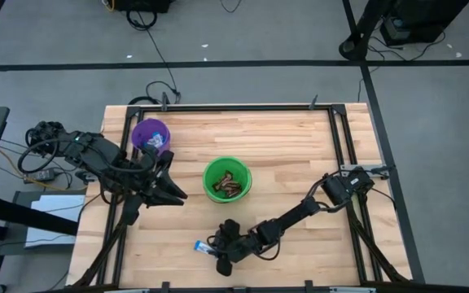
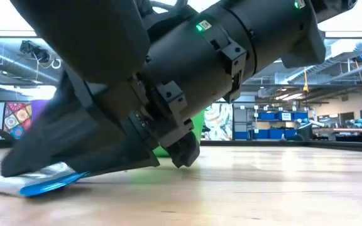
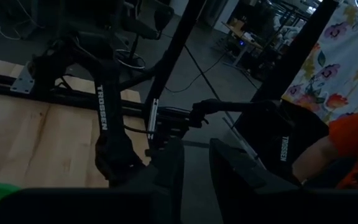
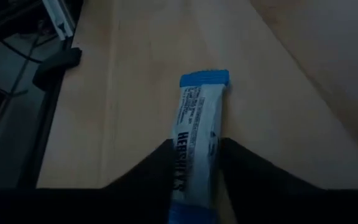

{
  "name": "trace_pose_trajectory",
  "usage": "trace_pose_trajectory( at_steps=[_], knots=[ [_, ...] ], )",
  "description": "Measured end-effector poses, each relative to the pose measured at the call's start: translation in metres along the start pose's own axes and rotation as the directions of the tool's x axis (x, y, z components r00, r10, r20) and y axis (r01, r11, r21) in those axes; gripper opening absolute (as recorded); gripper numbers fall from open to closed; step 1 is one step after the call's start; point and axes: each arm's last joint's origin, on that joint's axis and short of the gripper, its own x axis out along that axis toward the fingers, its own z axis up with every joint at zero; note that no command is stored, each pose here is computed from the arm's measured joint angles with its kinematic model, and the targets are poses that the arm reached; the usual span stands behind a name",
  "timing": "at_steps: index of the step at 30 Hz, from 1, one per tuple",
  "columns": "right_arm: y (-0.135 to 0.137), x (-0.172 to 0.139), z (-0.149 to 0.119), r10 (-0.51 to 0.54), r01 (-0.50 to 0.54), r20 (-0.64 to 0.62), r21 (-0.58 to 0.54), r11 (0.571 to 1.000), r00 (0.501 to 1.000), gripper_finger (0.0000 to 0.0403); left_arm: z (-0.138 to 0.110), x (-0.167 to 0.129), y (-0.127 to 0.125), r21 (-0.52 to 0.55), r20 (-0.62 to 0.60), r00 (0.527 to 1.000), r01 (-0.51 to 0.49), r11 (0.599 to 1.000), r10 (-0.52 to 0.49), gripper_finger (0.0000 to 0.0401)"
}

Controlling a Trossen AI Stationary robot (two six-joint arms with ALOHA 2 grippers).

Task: Sort candy by brand, put in halloween buckets
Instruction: Put the white chocolate bar into the violet bucket

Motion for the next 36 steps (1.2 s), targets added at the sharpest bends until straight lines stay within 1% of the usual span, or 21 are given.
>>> trace_pose_trajectory(
  at_steps=[5, 6, 10, 13, 15, 18, 23, 25, 28, 32, 36],
  knots=[
    [0.003, 0.000, -0.001, 0.027, -0.027, -0.008, -0.001, 1.000, 1.000, 0.0026, 0.001, 0.000, 0.000, -0.001, 0.008, 1.000, -0.001, 1.000, 0.001, 0.0080],
    [0.004, -0.001, -0.002, 0.031, -0.031, -0.009, -0.008, 0.999, 0.999, 0.0014, 0.001, 0.000, 0.000, -0.001, 0.010, 1.000, -0.002, 1.000, 0.002, 0.0080],
    [0.005, -0.002, -0.001, 0.040, -0.040, -0.014, 0.008, 0.999, 0.999, 0.0008, 0.001, 0.000, 0.000, 0.000, 0.013, 1.000, -0.010, 1.000, 0.010, 0.0080],
    [0.008, -0.007, 0.006, 0.049, -0.049, -0.006, -0.005, 0.999, 0.999, 0.0006, 0.001, 0.000, 0.000, 0.000, 0.013, 1.000, -0.010, 1.000, 0.010, 0.0080],
    [0.008, -0.014, 0.013, 0.052, -0.053, -0.015, -0.025, 0.998, 0.999, 0.0005, 0.001, 0.000, 0.000, 0.001, 0.013, 1.000, -0.010, 1.000, 0.010, 0.0080],
    [0.010, -0.028, 0.028, 0.029, -0.031, -0.017, -0.093, 0.995, 0.999, 0.0004, 0.001, 0.000, 0.000, 0.008, 0.013, 1.000, -0.011, 1.000, 0.011, 0.0080],
    [0.014, -0.071, 0.074, -0.043, 0.047, 0.027, -0.183, 0.982, 0.999, 0.0002, 0.001, 0.000, 0.000, 0.028, 0.013, 1.000, -0.011, 1.000, 0.010, 0.0080],
    [0.011, -0.085, 0.084, -0.088, 0.091, 0.020, -0.223, 0.971, 0.996, 0.0002, 0.001, 0.000, 0.000, 0.028, 0.013, 1.000, -0.011, 1.000, 0.011, 0.0080],
    [0.010, -0.106, 0.098, -0.122, 0.124, 0.026, -0.259, 0.958, 0.992, 0.0002, 0.001, 0.000, 0.000, 0.027, 0.012, 1.000, -0.011, 1.000, 0.011, 0.0080],
    [0.017, -0.142, 0.126, -0.112, 0.142, 0.131, -0.250, 0.958, 0.985, 0.0002, -0.001, 0.000, -0.003, 0.029, 0.005, 1.000, 0.003, 1.000, -0.004, 0.0080],
    [0.022, -0.184, 0.151, -0.136, 0.200, 0.264, -0.231, 0.952, 0.955, 0.0002, -0.004, -0.001, -0.009, 0.036, -0.012, 0.999, 0.031, 0.999, -0.031, 0.0080]
  ],
)
